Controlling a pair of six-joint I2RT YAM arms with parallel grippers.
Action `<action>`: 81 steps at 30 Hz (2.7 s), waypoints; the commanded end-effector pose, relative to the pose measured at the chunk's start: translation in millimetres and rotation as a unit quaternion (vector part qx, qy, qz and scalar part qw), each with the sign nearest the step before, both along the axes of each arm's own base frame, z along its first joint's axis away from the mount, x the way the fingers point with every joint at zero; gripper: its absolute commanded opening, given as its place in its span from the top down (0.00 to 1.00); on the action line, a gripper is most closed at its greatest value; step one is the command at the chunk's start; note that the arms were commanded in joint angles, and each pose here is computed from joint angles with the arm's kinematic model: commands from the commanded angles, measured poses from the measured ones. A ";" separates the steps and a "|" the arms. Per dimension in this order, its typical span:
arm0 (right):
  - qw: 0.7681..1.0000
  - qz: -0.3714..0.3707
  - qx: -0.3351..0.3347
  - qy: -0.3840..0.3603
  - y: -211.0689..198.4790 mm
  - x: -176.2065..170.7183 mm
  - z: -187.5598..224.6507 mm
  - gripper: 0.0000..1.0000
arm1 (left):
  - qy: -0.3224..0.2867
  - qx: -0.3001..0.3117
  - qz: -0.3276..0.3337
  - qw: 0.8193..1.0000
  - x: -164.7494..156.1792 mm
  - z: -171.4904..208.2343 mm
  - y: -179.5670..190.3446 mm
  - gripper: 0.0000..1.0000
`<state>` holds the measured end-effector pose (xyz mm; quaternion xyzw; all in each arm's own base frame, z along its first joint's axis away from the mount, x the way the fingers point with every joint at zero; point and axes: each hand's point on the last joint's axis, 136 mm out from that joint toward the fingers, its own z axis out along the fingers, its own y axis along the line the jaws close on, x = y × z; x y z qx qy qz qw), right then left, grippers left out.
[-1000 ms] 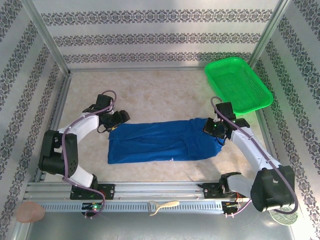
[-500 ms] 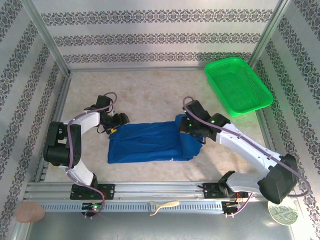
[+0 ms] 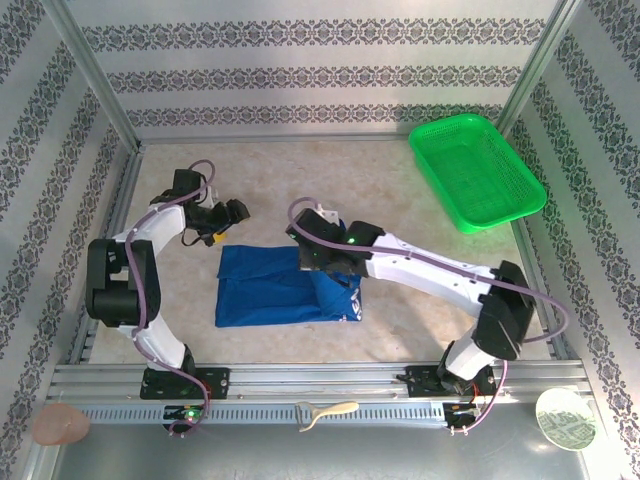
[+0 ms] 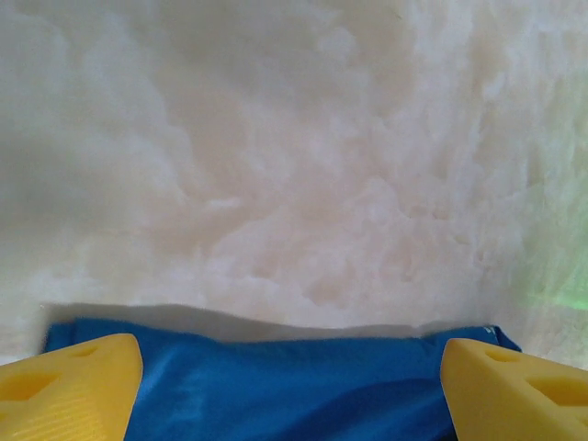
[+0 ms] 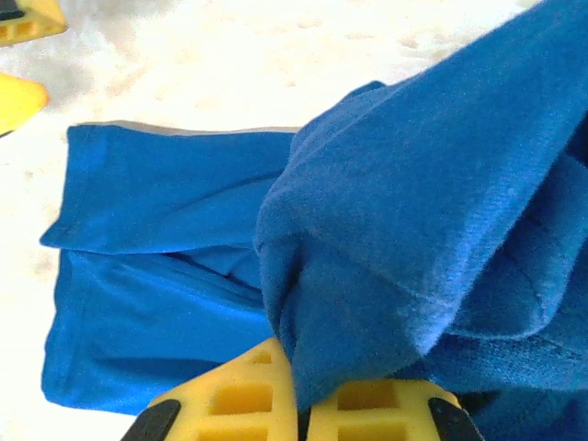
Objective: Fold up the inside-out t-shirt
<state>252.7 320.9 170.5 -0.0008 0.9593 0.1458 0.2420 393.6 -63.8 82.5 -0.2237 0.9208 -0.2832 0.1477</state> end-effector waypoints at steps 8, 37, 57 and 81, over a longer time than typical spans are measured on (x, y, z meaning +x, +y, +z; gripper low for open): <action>1.000 -0.016 -0.006 0.011 61.6 1.5 -18.7 1.00 | 0.013 -0.043 0.013 0.999 15.2 -11.9 11.8 0.15; 0.995 0.088 0.056 -0.006 18.5 -28.0 -26.0 0.32 | -0.015 -0.027 -0.050 0.998 -30.0 30.5 -10.5 0.13; 0.993 0.092 0.042 0.055 36.7 -33.6 -100.4 0.33 | 0.050 0.040 -0.111 0.992 -94.6 -8.4 -43.4 0.13; 0.978 0.182 0.103 -0.007 126.7 -52.8 -35.7 1.00 | 0.007 0.027 -0.126 0.992 16.6 3.6 -33.8 0.96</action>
